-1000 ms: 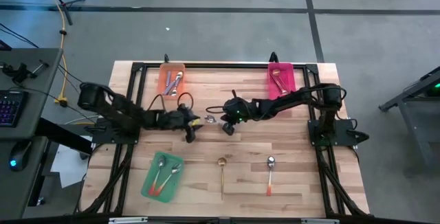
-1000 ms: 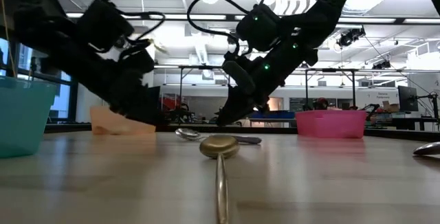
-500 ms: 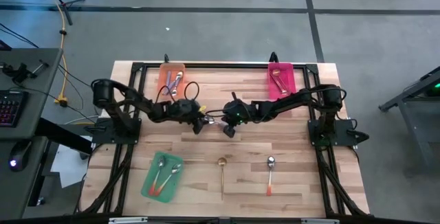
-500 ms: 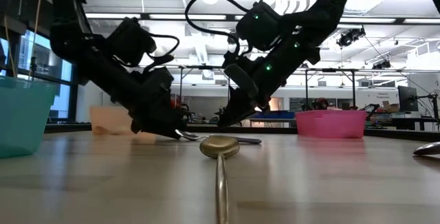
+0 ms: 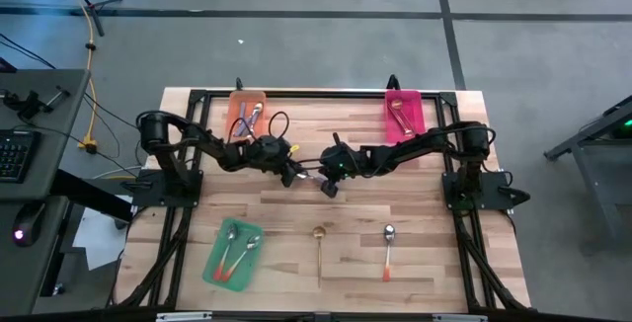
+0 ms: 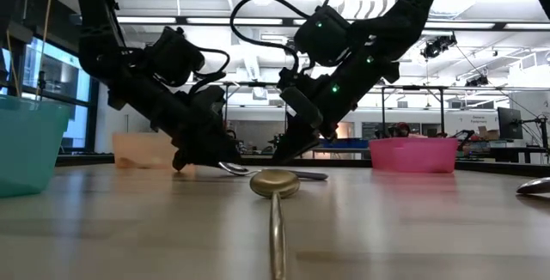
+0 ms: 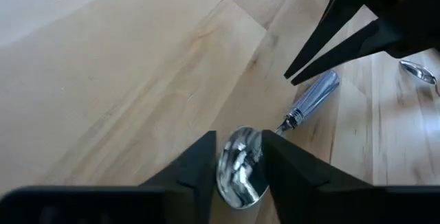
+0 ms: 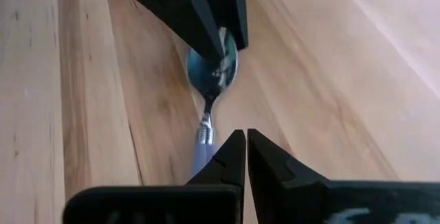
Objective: Sort silverware by color (type)
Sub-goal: Put the purple spoon into the orange bin
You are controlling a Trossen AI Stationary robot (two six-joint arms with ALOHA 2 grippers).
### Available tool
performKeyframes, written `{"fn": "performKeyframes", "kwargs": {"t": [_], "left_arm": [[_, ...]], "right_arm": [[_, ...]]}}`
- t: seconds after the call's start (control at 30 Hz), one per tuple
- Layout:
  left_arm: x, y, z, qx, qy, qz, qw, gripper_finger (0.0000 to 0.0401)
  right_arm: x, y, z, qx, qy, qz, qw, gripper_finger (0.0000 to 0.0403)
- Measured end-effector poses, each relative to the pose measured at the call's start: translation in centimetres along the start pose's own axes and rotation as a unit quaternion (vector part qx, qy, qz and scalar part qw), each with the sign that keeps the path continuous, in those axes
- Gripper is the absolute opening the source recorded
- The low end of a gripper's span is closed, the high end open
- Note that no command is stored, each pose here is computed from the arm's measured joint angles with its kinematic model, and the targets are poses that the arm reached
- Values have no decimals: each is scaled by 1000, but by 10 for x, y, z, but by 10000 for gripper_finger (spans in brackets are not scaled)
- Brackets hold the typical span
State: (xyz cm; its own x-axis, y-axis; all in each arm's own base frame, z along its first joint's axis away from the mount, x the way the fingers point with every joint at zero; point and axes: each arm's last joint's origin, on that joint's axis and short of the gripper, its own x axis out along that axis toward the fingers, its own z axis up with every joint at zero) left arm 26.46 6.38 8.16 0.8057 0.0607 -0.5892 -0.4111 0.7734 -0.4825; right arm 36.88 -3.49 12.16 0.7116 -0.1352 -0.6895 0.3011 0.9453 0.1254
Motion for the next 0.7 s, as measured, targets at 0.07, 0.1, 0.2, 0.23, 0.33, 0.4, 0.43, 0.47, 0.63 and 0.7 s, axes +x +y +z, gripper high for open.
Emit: {"fn": "performKeyframes", "kwargs": {"t": [0.07, 0.1, 0.2, 0.23, 0.33, 0.4, 0.43, 0.47, 0.63, 0.7], "left_arm": [[0, 1, -1, -6, 6, 3, 1000, 79], [0, 1, -2, -9, 10, 4, 1000, 68], [0, 2, -4, -4, 20, 6, 1000, 48], [0, 2, -4, -1, 24, 4, 1000, 45], [0, 1, -5, 2, 27, 2, 1000, 38], [0, 1, -5, 1, 28, 0, 1000, 40], [0, 1, -5, 1, 31, -5, 1000, 43], [0, 1, -5, 0, 35, -12, 999, 49], [-1, -2, -5, -17, 50, -43, 998, 97], [-1, -2, -5, -22, 51, -43, 997, 117]], "right_arm": [[0, 0, 0, 0, 1, -1, 1000, 0], [0, 0, 0, 0, 2, -1, 1000, 0], [0, 0, 0, 0, 0, 0, 1000, 0], [0, 0, 0, 0, 1, -1, 1000, 0], [0, 0, 0, 0, -1, -4, 1000, 0], [0, 0, 0, 0, -1, -6, 1000, 0], [0, 0, 0, 0, -1, -6, 1000, 0], [0, 0, 0, 0, -1, -6, 1000, 0], [0, -1, 0, 0, 0, -7, 1000, 0], [0, -1, 0, 0, -1, -8, 1000, 0]]}}
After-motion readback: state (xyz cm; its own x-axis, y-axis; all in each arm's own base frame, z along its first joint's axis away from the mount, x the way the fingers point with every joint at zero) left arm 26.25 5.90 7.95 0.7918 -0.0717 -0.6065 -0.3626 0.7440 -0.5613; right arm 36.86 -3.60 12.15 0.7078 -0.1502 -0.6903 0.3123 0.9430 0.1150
